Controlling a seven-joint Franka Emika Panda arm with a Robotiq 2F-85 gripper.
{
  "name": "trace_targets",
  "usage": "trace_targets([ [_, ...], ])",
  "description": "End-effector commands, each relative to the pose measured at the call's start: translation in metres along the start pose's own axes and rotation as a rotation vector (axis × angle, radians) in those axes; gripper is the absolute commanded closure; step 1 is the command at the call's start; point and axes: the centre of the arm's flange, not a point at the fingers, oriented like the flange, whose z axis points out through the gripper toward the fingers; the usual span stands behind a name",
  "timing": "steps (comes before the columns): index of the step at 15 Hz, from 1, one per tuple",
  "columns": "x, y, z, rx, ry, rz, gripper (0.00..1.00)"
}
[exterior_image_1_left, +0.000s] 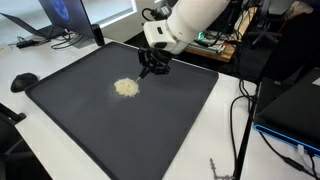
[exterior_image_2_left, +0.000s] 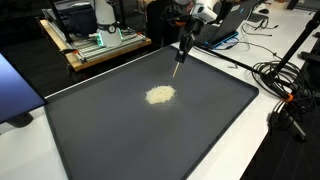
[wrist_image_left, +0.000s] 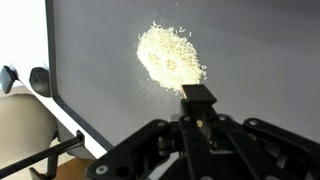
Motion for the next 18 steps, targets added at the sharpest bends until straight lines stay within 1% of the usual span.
trace_targets([
  [1, 0.001, 0.0, 0.001, -0.001, 0.0, 0.002, 0.88],
  [3, 0.002, 0.002, 0.0, -0.002, 0.001, 0.005, 0.88],
  [4, 0.002, 0.002, 0.0, -0.002, 0.0, 0.005, 0.97],
  [5, 0.006, -0.002, 0.003, -0.023, -0.03, 0.038, 0.97],
  [10, 0.018, -0.008, 0.005, -0.077, -0.126, 0.092, 0.97],
  [15, 0.041, -0.031, 0.005, -0.158, -0.145, 0.08, 0.97],
  [18, 0.058, -0.047, 0.013, -0.212, -0.179, 0.09, 0.97],
])
